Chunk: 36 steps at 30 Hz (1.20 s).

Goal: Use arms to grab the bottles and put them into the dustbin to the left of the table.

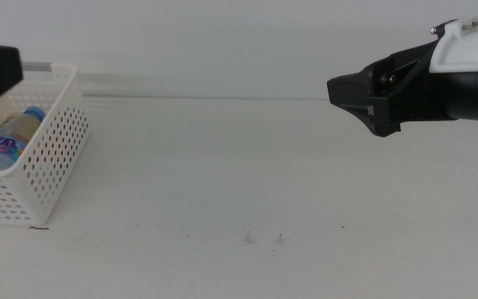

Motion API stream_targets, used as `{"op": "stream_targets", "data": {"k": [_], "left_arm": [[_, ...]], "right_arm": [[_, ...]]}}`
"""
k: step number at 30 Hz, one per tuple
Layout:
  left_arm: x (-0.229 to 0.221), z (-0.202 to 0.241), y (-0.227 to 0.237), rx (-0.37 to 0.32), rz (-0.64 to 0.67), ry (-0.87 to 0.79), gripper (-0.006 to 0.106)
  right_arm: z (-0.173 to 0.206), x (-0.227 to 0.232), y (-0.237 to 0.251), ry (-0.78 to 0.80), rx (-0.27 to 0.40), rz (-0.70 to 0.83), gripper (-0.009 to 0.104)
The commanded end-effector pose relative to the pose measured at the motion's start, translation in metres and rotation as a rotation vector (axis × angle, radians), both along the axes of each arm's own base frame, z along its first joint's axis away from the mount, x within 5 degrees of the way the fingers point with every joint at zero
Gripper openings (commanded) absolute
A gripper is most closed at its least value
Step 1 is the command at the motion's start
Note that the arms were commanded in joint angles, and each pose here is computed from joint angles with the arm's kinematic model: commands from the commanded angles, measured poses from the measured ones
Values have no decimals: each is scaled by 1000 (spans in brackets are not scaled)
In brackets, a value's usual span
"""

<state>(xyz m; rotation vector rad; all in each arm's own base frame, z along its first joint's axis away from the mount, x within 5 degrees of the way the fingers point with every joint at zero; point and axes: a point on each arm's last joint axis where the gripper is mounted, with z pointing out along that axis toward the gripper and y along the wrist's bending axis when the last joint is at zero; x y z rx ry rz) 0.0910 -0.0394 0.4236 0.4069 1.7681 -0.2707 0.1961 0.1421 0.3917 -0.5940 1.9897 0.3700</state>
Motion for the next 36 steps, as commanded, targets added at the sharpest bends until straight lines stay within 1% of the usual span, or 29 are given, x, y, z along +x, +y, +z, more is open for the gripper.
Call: {"op": "stream_targets", "data": {"k": [1, 13, 16, 17, 19, 21, 23, 26, 28, 31, 33, 34, 36], "left_arm": [[0, -1, 1, -30, 10, -37, 94], [0, 0, 1, -17, 13, -46, 94], [-1, -8, 1, -8, 6, 1, 94], [-1, -10, 1, -5, 6, 9, 94], [0, -15, 2, 1, 17, -1, 94], [1, -22, 4, -23, 49, -35, 94], [3, -38, 9, -48, 100, -71, 94], [5, -74, 18, -43, 192, -97, 94], [1, -96, 23, -48, 247, -113, 94], [-11, -128, 30, -48, 302, -124, 94], [-18, -149, 31, -40, 314, -112, 94], [-21, -159, 32, -29, 316, -110, 94], [-26, -174, 33, 18, 319, -116, 94]], "right_arm": [[4, -1, 0, -16, 6, 3, 90], [4, -1, 0, -16, 6, 3, 90], [-2, 0, 1, -6, 24, 2, 90], [-4, 1, -1, -8, 36, -6, 90], [-12, 2, -10, -21, 91, -39, 90], [-21, 0, -22, -65, 153, -85, 90], [-30, -3, -39, -135, 193, -137, 90], [-47, -18, -68, -243, 242, -225, 90], [-63, -35, -87, -272, 257, -291, 90], [-89, -65, -111, -279, 266, -394, 90], [-106, -85, -122, -286, 254, -448, 90], [-116, -94, -127, -281, 246, -478, 90], [-135, -110, -133, -274, 235, -525, 90]]}}
